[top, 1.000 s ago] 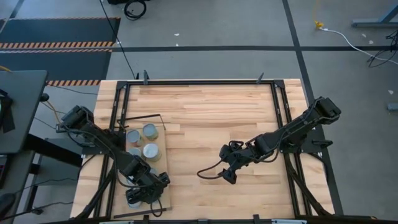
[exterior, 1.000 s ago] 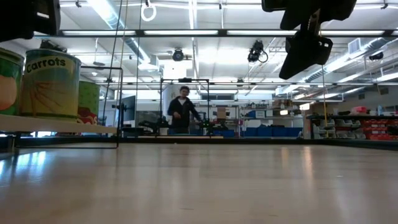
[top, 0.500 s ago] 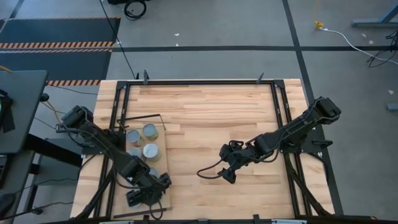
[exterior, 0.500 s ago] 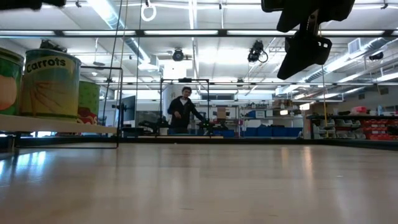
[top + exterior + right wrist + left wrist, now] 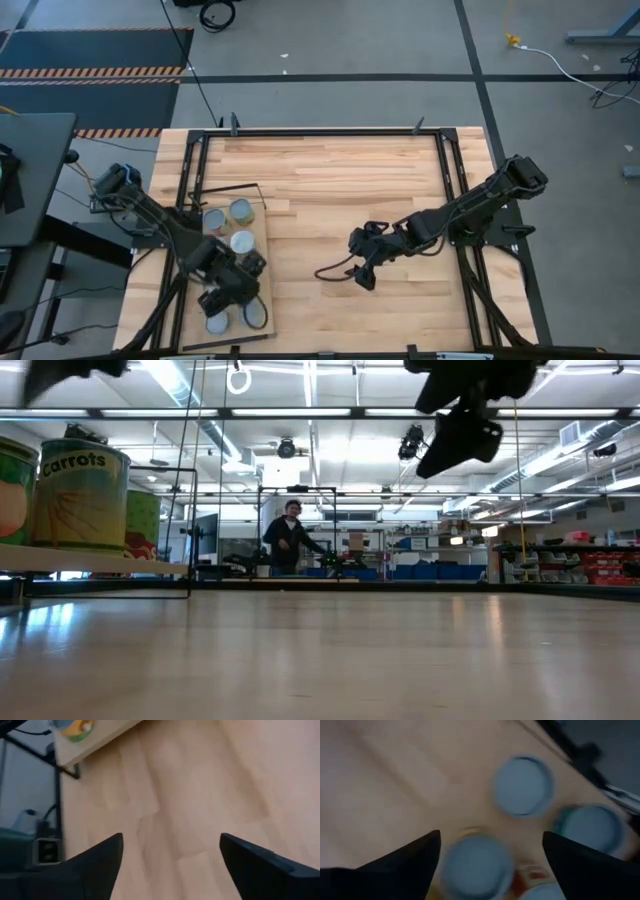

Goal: Pick and place cans onto a shelf
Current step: Return to Home Position

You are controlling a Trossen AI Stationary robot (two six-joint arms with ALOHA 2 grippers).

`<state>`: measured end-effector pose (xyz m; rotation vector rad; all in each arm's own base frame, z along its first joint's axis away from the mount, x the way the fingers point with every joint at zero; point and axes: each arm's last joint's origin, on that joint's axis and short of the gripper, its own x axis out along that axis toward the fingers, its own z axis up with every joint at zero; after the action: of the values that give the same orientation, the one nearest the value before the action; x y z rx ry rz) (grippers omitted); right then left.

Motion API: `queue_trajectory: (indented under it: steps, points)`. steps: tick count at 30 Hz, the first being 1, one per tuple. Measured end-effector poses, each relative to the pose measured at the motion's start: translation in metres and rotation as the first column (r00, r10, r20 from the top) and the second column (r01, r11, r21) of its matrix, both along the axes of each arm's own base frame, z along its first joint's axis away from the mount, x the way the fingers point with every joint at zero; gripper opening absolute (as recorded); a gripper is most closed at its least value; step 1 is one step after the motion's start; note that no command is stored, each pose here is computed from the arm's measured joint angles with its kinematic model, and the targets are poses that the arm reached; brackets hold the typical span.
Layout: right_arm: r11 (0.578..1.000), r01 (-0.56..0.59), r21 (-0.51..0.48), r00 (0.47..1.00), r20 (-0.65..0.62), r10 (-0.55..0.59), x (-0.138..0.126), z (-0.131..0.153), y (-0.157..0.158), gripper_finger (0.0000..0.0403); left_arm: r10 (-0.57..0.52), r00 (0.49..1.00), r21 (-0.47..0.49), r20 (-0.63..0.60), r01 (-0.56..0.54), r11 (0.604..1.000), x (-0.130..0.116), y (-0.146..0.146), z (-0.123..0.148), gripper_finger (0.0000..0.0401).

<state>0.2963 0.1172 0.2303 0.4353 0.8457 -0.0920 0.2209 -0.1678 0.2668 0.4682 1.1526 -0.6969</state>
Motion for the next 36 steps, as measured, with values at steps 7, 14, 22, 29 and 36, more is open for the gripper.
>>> queue_trajectory:
  steps: [7, 14, 22, 29, 36]
  points:
    - [0.981, -0.059, -0.183, 0.989, 0.122, 0.083, 0.011, 0.019, -0.042, 0.0239, 0.298, 0.93, -0.042, 0.217, -0.296, 0.954, 0.008, 0.063, 0.051, 0.0289]
    - [0.911, -0.027, -0.411, 0.894, 0.398, 0.206, 0.007, 0.075, -0.09, 0.0145, 0.521, 0.633, -0.097, 0.573, -0.579, 0.81, 0.032, 0.146, 0.123, 0.0233]
    - [0.755, 0.18, -0.63, 0.814, 0.526, 0.245, -0.028, 0.128, -0.131, 0.0042, 0.804, 0.075, -0.526, 0.589, -0.72, 0.452, 0.04, 0.238, 0.159, 0.0112]
    - [0.852, 0.152, -0.501, 0.726, 0.642, 0.248, -0.07, 0.138, -0.145, 0.0006, 0.841, 0.041, -0.651, 0.539, -0.613, 0.447, 0.033, 0.252, 0.171, 0.0008]
    - [0.891, 0.292, -0.348, 0.649, 0.757, 0.083, -0.132, 0.12, -0.138, 0.0011, 0.811, 0.023, -0.711, 0.584, -0.467, 0.526, 0.011, 0.254, 0.179, 0.0005]
